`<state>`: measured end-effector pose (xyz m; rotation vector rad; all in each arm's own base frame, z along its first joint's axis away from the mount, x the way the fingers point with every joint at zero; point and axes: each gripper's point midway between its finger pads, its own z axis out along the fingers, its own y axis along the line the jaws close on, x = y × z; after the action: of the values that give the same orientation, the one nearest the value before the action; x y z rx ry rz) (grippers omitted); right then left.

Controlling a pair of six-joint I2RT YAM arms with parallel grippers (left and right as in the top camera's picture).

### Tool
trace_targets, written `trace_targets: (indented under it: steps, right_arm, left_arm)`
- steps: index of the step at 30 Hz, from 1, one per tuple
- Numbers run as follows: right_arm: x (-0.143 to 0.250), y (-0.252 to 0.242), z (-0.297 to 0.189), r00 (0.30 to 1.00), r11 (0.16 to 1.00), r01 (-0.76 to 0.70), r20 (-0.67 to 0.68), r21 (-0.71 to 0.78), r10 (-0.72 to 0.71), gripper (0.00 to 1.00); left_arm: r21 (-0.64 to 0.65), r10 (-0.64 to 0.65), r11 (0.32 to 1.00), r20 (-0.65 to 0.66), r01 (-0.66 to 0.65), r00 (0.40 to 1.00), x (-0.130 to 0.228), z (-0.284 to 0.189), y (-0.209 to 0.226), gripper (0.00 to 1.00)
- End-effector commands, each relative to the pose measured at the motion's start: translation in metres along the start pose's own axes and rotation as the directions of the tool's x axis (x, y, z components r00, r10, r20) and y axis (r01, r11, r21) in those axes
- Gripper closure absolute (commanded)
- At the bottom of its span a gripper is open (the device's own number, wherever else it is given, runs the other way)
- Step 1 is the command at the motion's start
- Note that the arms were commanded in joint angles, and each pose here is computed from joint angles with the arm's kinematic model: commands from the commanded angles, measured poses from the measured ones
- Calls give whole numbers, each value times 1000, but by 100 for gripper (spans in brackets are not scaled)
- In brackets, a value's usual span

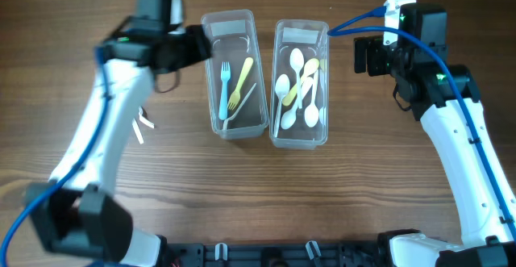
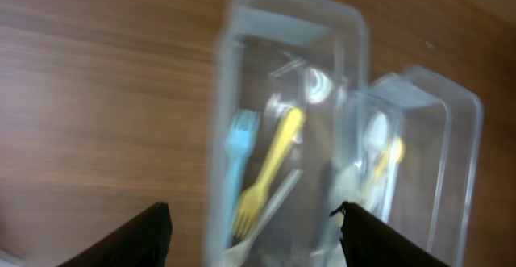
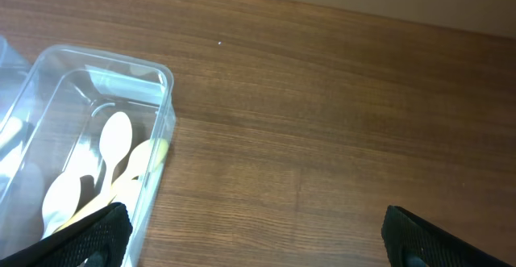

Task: Pack container
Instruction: 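Place the yellow fork into the left container, then return the left gripper to the pile and grasp the white knife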

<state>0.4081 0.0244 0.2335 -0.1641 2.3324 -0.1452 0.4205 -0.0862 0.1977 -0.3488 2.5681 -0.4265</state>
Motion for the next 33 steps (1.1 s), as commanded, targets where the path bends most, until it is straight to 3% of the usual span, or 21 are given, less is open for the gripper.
trace_targets:
  steps: [1,3,6,10,14,16,18,24,30,33]
  right_arm:
    - [-2,-4,1,1000,1000,7,3,19,-7,0]
    - [-2,-4,0,1000,1000,7,3,19,-7,0]
    - [-2,-4,0,1000,1000,7,3,19,-7,0]
    - [-2,-4,0,1000,1000,7,3,19,-7,0]
    - [-2,-4,1,1000,1000,7,3,19,-7,0]
    - [-2,-4,1,1000,1000,7,3,19,-7,0]
    - [-2,-4,0,1000,1000,7,3,19,-7,0]
    - [-2,-4,0,1000,1000,7,3,19,-7,0]
    - [-2,-4,0,1000,1000,7,3,19,-8,0]
    - [-2,-4,0,1000,1000,7,3,19,-7,0]
  left_arm:
    - [-202,-56,977,59,66,997,-10,-41,71,28]
    - [-331,-118,936,14,116,993,3,-47,112,26]
    - [-395,-197,903,-30,170,980,14,-40,144,22]
    - [-419,-361,855,-57,306,931,30,-22,175,22]
    - [-426,-391,846,-84,322,917,38,-13,182,22]
    - [-425,-391,846,-84,322,916,37,-13,182,17]
    - [-423,-390,847,-81,323,917,36,-13,182,0]
    - [-420,-388,848,-72,325,919,34,-12,182,0]
    - [-503,-477,769,-38,395,878,56,-6,200,6]
    - [-500,-486,763,-26,410,873,71,16,210,9]
